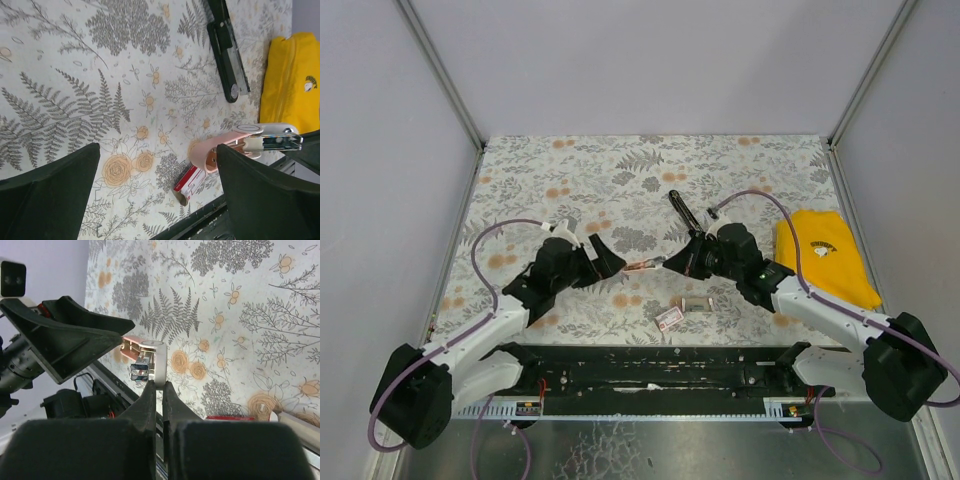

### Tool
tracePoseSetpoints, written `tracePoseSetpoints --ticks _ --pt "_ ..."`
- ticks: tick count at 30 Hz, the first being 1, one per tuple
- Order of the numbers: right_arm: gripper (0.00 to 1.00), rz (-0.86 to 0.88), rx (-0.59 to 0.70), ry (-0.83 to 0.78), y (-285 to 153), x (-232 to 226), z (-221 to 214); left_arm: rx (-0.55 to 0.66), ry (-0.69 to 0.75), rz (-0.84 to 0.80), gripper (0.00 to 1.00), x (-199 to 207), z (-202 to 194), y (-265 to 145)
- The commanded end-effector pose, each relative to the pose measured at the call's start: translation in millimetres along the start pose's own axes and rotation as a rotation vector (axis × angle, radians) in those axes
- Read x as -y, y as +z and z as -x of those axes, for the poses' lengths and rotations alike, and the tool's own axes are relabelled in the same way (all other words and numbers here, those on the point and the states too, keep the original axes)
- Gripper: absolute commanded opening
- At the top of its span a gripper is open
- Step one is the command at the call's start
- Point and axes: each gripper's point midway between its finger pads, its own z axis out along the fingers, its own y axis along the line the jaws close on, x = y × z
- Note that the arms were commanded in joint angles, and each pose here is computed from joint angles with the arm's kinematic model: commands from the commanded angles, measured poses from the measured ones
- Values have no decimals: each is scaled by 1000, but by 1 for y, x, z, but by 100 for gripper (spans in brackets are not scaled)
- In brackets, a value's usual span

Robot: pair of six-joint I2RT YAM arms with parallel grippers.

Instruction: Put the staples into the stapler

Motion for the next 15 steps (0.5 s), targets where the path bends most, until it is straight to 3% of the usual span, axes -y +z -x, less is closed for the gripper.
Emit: tracePoseSetpoints --ticks 1,9,15 --pt "0 -4 210 108 10 12 40 64 34 80 97 -21 20 -9" --pt "0 -50 274 170 37 45 52 94 77 95 97 -22 39 -28" --pt "0 -92 239 193 50 68 42 111 112 102 97 -21 49 -37"
